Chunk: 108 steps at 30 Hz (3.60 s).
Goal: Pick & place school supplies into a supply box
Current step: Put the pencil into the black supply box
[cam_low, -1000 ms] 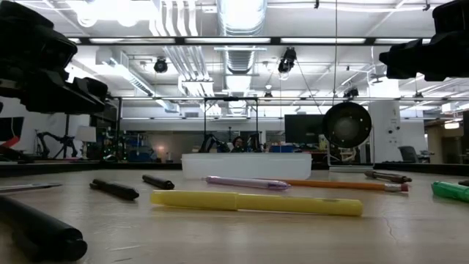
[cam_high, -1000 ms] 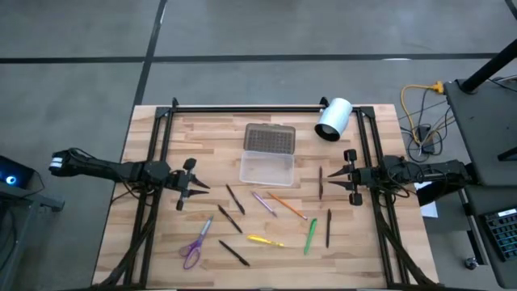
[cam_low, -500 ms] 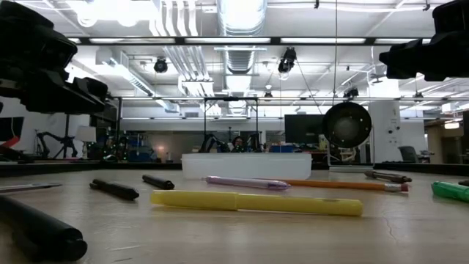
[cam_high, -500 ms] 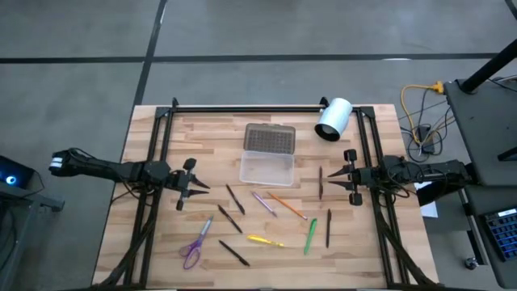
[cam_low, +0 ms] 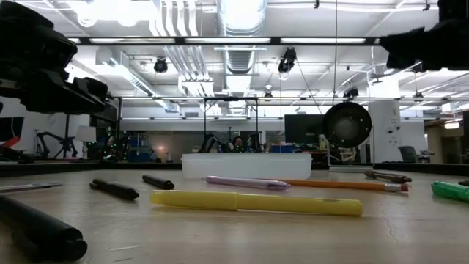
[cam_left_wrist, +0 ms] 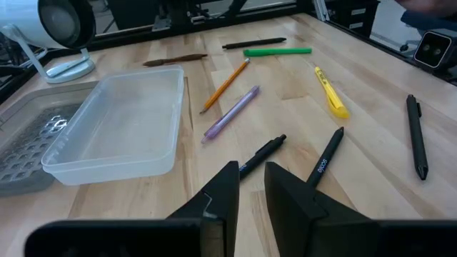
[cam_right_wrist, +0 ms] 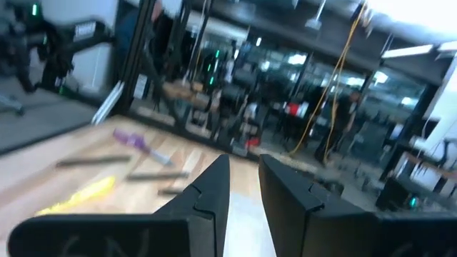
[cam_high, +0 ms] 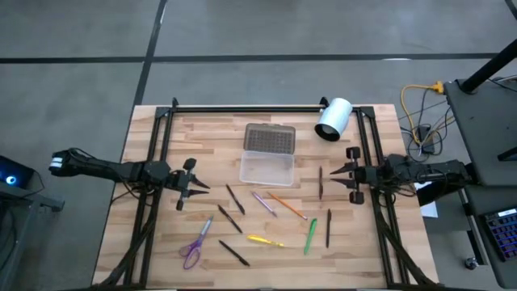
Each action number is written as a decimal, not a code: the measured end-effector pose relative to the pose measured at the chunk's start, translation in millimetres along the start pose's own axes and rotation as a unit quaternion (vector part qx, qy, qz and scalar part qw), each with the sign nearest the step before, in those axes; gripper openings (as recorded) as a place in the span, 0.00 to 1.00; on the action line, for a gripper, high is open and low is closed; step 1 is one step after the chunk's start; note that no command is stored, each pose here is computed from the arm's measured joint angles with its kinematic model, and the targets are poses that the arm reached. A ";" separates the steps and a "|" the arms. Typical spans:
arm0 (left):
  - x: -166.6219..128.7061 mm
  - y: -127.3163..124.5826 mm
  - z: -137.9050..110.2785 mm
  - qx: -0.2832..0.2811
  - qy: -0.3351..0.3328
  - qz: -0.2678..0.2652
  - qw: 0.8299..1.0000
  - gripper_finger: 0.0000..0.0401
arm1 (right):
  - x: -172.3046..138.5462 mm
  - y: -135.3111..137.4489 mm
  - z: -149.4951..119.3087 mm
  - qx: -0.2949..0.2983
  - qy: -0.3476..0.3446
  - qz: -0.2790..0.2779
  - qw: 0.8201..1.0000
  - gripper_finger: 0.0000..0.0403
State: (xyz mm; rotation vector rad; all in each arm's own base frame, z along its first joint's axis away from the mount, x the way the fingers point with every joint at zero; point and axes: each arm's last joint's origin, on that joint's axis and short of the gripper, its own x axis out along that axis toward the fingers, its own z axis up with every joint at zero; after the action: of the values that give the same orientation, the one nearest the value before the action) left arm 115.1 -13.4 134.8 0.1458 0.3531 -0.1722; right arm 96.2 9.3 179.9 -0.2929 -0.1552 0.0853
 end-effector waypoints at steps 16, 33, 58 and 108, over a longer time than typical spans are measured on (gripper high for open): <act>0.0 0.0 -0.1 0.000 0.000 0.000 1.000 0.13 | -18.4 -16.4 54.3 0.053 -0.300 -0.073 0.950 0.17; 0.0 0.0 0.1 0.000 0.000 0.000 1.000 0.13 | -26.7 -24.5 81.2 0.075 -0.349 -0.075 0.931 0.17; 0.0 0.0 0.3 0.000 -0.001 0.000 1.000 0.13 | 36.7 -81.3 249.7 0.237 -0.116 -0.069 0.962 0.17; 0.0 0.1 0.2 0.000 -0.001 0.000 1.000 0.13 | 167.8 -84.2 252.4 0.316 0.100 -0.063 0.941 0.17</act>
State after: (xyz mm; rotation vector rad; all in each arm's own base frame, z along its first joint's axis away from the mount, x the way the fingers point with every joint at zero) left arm 115.2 -13.3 135.0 0.1456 0.3502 -0.1720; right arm 225.1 17.6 466.7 0.3514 0.0608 -0.0250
